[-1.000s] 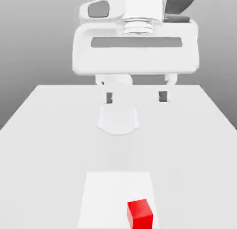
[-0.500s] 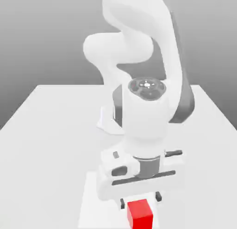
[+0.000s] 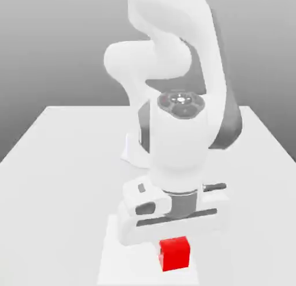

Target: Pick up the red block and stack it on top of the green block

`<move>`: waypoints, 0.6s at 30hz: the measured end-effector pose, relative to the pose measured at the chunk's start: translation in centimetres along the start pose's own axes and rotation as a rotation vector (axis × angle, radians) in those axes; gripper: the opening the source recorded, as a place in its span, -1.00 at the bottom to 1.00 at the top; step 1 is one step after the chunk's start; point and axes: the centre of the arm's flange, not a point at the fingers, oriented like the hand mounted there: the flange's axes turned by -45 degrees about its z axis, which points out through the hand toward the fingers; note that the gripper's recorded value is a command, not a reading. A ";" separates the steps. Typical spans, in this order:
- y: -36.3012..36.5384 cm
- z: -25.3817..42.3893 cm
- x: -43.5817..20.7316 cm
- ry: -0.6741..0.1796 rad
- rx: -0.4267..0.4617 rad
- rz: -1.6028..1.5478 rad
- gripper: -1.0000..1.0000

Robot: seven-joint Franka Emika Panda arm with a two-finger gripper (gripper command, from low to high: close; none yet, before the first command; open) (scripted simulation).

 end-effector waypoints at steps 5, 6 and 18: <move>12.3 -1.2 1.5 0.000 0.002 0.376 -1.00; 14.8 -1.4 1.4 0.000 0.003 0.449 -1.00; 32.5 2.5 -2.5 0.003 0.001 0.960 1.00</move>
